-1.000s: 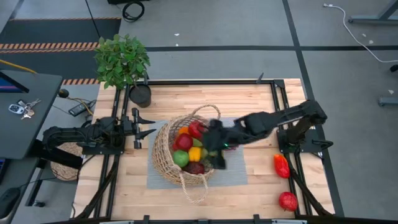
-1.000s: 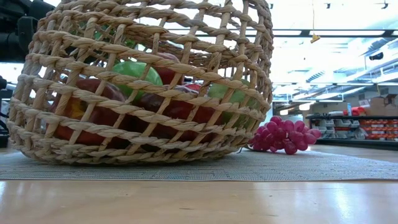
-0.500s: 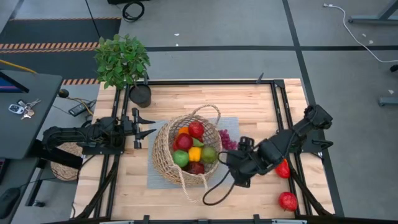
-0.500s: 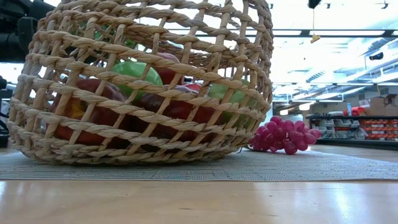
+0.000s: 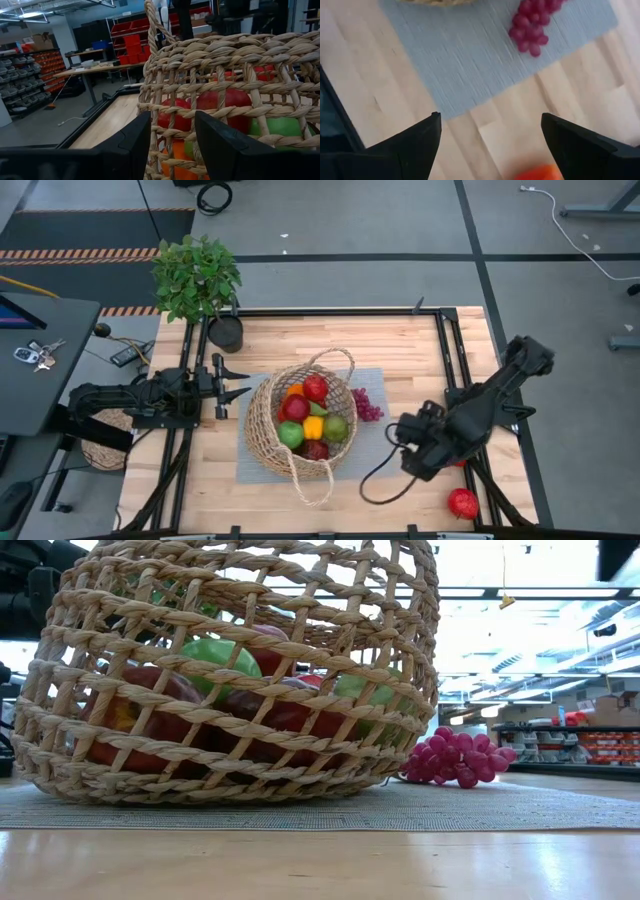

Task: Build produce basket
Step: Put the mango in the basket

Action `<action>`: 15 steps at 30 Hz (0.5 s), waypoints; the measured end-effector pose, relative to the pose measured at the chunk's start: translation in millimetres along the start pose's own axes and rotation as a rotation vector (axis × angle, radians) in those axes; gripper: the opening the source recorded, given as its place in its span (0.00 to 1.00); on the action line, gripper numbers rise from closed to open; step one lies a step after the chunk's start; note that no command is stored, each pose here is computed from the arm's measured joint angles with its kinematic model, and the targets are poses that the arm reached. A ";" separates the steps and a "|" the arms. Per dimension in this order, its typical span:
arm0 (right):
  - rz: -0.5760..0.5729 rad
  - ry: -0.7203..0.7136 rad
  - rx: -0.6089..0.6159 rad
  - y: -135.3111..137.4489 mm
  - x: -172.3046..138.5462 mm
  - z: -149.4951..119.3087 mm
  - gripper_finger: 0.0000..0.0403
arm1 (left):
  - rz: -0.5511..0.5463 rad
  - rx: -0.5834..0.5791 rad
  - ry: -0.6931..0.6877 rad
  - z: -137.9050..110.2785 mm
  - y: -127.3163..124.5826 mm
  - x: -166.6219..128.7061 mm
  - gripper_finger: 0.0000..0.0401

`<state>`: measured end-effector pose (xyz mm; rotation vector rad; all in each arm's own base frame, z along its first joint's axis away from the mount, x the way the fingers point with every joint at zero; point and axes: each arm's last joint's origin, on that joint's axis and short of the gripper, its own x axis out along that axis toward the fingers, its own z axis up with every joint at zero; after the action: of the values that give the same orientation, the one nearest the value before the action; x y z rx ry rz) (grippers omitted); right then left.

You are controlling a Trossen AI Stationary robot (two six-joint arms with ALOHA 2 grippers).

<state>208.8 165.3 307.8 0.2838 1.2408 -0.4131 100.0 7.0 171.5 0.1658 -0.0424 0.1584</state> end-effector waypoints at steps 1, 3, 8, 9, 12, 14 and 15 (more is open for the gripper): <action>0.012 -0.007 0.024 -5.5 -0.7 -4.9 0.86 | 0.000 0.000 0.000 0.0 0.0 0.0 0.40; 0.012 -0.014 0.076 -17.7 1.8 -15.2 0.86 | 0.000 0.000 0.000 0.0 0.0 0.0 0.40; -0.048 0.068 0.213 -44.5 24.6 -40.0 0.87 | 0.000 0.000 0.000 -0.1 0.0 0.0 0.40; -0.057 0.110 0.233 -47.9 30.4 -44.5 0.88 | 0.000 0.000 0.000 0.0 0.0 0.0 0.40; -0.086 0.231 0.299 -54.4 47.7 -54.7 0.90 | 0.000 0.000 0.000 0.0 0.0 0.0 0.40; -0.102 0.319 0.343 -56.9 57.7 -60.1 0.92 | 0.000 0.000 0.000 -0.1 0.0 0.0 0.40; -0.113 0.359 0.359 -57.9 61.6 -62.5 0.93 | 0.000 0.000 0.000 -0.1 0.0 0.0 0.40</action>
<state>145.7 131.1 230.9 0.6162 1.5352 -0.7068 100.0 7.0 171.4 0.1655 -0.0422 0.1584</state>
